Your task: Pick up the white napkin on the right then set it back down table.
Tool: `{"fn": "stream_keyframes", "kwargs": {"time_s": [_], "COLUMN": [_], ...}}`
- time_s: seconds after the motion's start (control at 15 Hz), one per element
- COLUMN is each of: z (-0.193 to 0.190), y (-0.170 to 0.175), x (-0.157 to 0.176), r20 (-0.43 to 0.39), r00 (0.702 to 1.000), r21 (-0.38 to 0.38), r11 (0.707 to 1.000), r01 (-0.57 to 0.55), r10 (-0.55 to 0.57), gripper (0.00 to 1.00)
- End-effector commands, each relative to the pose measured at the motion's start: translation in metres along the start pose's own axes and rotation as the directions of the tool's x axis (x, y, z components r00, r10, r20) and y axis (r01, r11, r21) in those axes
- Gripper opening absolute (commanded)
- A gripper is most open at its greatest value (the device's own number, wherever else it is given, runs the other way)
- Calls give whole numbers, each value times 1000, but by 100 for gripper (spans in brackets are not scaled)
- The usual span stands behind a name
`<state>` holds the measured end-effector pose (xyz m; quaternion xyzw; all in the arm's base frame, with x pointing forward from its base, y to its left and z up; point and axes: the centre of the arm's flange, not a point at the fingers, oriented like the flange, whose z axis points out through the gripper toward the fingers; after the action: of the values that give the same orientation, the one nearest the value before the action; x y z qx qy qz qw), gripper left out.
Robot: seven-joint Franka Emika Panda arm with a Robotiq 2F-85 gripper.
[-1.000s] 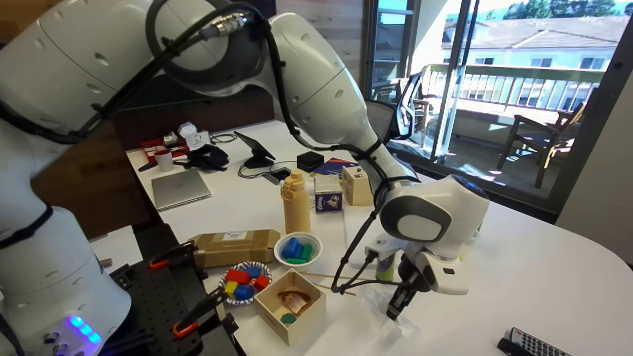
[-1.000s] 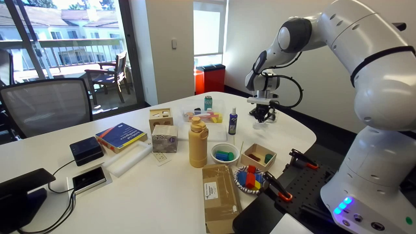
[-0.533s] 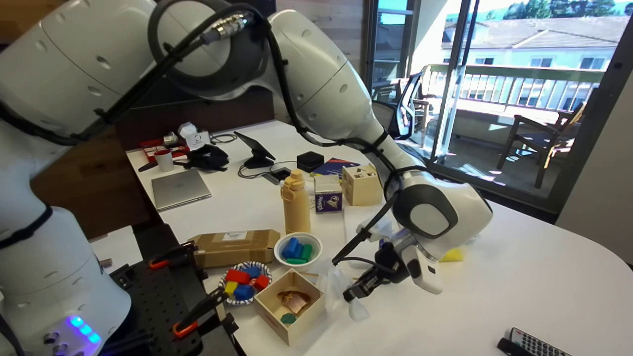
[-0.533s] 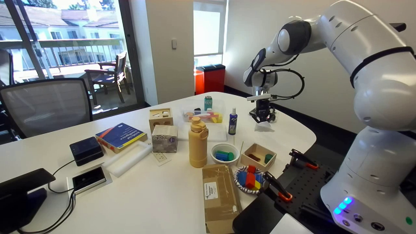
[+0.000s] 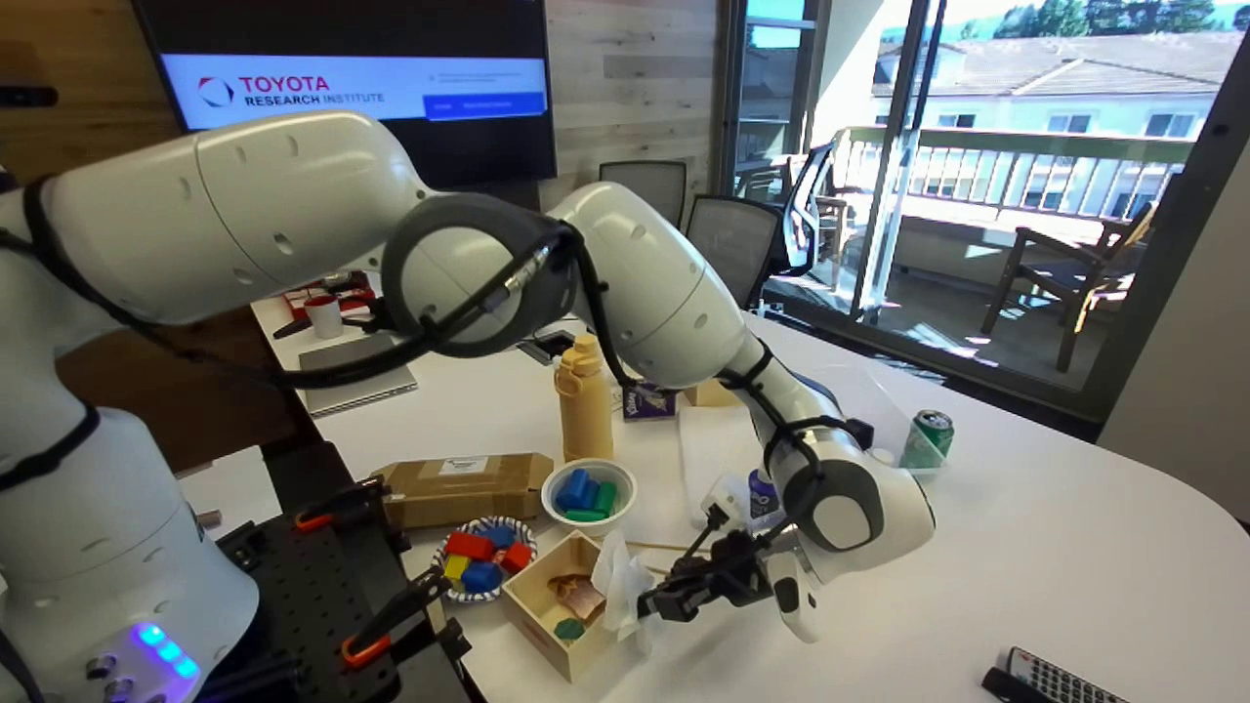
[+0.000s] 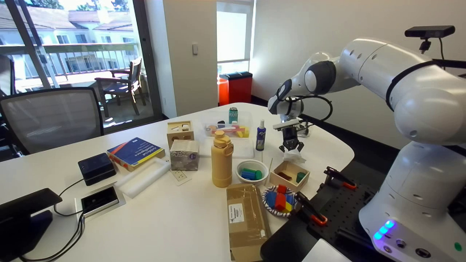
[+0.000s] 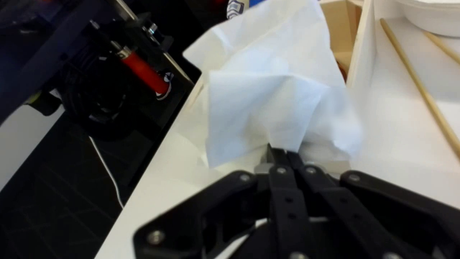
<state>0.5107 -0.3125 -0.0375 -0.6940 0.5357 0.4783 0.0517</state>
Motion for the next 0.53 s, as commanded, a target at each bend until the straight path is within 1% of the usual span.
{"fn": "stream_keyframes", "kwargs": {"time_s": [0.0,0.07,0.27,0.47], "z": [-28,-31,-46,-62], "y": [-28,-28,-28,-26], "x": [30,31,29,30], "r20": [-32,-62,-154,-220], "r00": [999,998,988,975], "r21": [43,55,105,149], "r11": [999,998,994,988], "r01": [-1,1,18,27], "r10": [2,2,-1,7], "gripper": [26,28,48,72]}}
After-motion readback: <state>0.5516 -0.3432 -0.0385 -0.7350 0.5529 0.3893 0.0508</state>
